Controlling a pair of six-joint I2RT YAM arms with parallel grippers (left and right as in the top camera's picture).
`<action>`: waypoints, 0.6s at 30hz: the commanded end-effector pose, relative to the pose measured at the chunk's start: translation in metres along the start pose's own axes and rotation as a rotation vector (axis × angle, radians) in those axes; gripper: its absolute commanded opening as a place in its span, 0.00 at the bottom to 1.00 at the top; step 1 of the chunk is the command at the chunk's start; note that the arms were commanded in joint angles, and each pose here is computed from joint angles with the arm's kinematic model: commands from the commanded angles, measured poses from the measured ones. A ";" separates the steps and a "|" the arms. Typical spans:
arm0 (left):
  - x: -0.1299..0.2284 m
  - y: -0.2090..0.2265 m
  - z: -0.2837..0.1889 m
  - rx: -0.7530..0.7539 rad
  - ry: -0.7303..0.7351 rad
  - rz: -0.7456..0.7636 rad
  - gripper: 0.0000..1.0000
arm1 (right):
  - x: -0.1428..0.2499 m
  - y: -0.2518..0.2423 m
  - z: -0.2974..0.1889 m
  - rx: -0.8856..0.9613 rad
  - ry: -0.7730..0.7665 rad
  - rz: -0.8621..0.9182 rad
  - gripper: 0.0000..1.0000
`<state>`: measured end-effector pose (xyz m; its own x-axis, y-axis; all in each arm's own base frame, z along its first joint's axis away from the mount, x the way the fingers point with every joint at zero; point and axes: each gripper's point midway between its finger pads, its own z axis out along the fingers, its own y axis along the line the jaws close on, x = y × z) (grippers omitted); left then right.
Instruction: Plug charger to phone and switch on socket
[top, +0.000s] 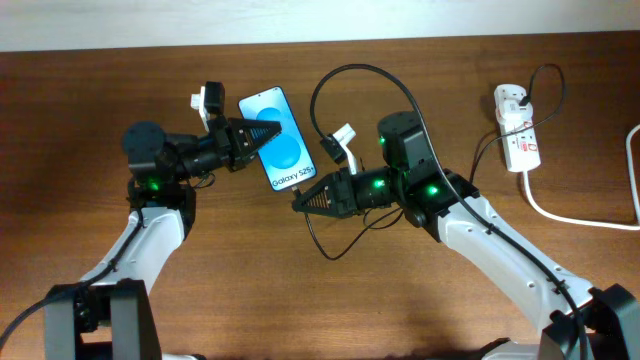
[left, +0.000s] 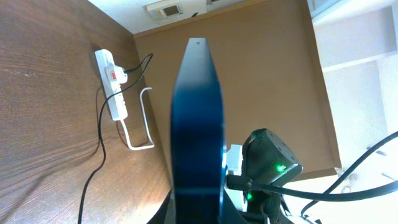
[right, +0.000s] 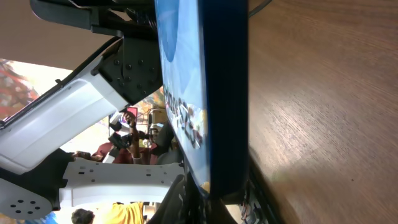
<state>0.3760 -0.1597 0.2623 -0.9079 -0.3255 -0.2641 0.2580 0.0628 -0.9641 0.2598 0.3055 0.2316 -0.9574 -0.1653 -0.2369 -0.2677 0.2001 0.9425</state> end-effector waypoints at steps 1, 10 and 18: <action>-0.004 -0.005 0.000 0.006 -0.010 0.014 0.00 | -0.002 -0.002 0.001 0.003 -0.004 -0.019 0.04; -0.009 -0.005 0.000 0.001 -0.036 0.014 0.00 | -0.004 -0.001 -0.005 -0.012 -0.004 -0.014 0.04; -0.008 -0.005 0.000 0.001 -0.035 0.014 0.00 | -0.006 0.002 -0.005 -0.022 -0.011 -0.042 0.04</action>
<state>0.3801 -0.1582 0.2626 -0.8993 -0.3490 -0.2634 0.2563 0.0673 -0.9642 0.2650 0.3033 0.2356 -0.9523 -0.1535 -0.2640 -0.2903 0.1873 0.9384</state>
